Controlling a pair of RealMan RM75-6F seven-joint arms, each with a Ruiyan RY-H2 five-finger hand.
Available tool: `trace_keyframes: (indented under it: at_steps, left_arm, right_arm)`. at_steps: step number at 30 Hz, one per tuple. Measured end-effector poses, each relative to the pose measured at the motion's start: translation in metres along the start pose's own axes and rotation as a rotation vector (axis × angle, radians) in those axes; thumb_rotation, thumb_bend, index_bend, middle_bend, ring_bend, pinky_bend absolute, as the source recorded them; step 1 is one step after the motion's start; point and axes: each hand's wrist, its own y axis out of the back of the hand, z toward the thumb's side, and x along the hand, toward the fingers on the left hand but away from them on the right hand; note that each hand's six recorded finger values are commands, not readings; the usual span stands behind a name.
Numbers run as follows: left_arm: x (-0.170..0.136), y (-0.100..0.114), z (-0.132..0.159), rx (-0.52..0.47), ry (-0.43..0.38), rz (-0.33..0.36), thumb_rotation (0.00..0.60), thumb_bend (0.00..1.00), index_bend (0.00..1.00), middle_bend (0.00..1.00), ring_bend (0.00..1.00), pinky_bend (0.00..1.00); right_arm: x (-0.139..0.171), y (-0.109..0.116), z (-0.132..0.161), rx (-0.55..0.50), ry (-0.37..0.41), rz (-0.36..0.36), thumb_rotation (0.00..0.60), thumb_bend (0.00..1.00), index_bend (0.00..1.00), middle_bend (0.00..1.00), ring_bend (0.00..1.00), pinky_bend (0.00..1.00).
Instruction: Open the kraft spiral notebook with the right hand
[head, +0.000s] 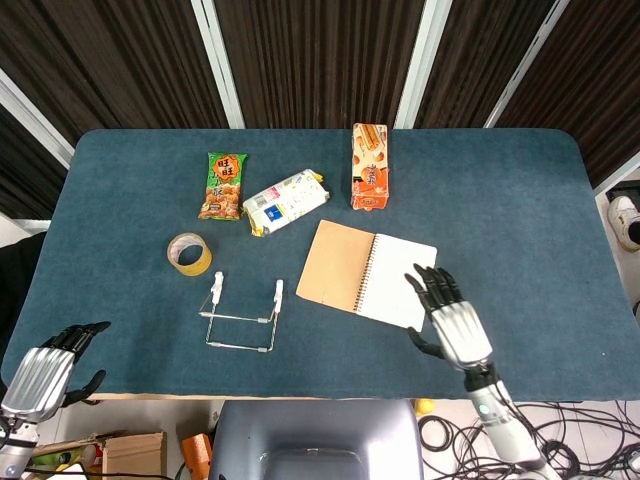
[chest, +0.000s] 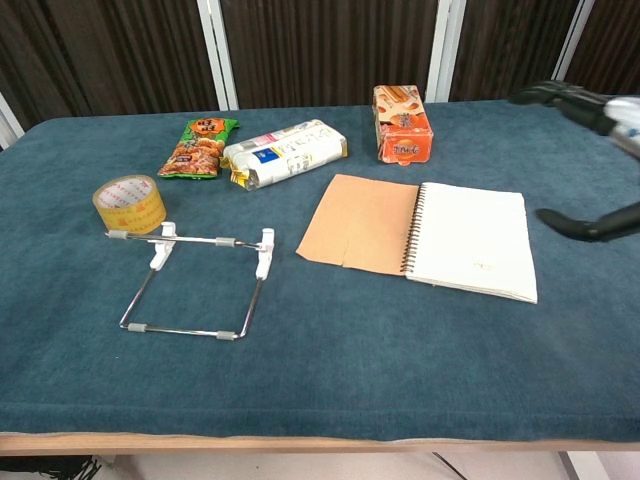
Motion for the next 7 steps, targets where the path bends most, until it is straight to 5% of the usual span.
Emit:
trace_keyframes:
  at_steps: [7]
  left_arm:
    - [0.002,-0.001,0.000,0.018,0.020,0.013,0.600,0.32,0.23,0.29,0.25,0.47]
  right_arm:
    - [0.058,0.023,-0.095,0.229,-0.228,0.001,0.600,0.29,0.00,0.00,0.00,0.08]
